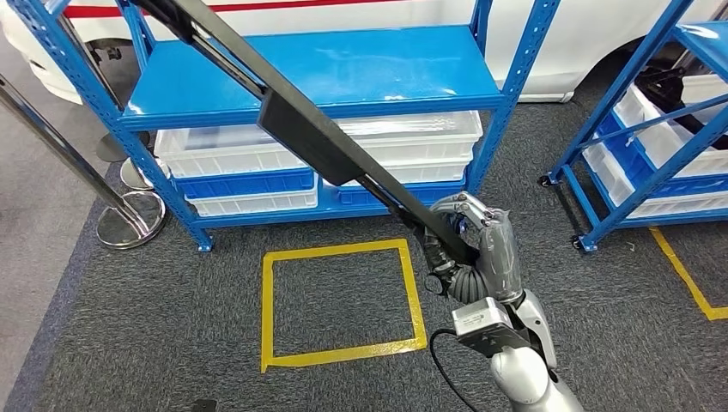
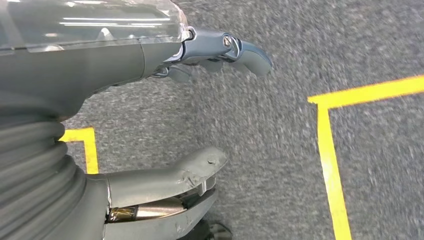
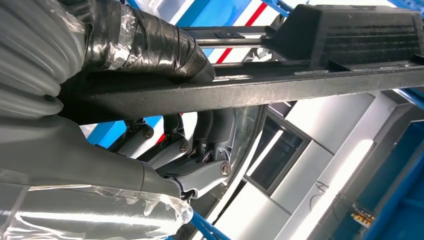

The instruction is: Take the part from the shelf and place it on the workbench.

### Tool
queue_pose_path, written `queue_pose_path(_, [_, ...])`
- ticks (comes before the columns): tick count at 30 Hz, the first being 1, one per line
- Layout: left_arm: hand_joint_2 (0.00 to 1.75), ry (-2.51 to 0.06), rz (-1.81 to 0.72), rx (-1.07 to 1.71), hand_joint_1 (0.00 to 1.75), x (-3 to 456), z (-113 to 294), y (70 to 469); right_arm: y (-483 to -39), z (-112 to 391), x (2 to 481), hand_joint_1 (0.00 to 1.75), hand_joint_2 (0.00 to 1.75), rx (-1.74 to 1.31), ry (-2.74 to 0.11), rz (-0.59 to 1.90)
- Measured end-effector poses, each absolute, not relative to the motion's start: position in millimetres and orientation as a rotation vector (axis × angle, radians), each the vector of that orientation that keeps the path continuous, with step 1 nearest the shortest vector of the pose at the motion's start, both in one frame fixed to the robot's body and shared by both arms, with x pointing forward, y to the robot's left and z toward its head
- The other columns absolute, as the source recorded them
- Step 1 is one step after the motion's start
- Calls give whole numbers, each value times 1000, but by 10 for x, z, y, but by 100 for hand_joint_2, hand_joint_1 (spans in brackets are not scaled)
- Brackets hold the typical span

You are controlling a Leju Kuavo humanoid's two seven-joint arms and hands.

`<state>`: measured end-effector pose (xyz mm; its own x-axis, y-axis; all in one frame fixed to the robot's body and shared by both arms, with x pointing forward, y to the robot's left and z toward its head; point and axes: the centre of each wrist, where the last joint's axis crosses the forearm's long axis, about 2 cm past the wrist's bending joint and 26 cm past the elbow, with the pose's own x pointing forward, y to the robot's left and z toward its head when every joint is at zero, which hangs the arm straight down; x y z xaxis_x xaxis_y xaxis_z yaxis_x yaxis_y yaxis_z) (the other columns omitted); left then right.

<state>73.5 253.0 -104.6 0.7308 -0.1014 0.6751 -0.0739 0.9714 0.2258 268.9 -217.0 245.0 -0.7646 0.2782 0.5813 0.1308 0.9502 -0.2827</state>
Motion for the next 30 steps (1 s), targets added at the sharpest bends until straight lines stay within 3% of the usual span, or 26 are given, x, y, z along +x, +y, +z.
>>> queue_pose_path(30, [175,-747,-2,251,0,781,-1038,2537,-2180,2538,2770,175,175,-277,-2454,288])
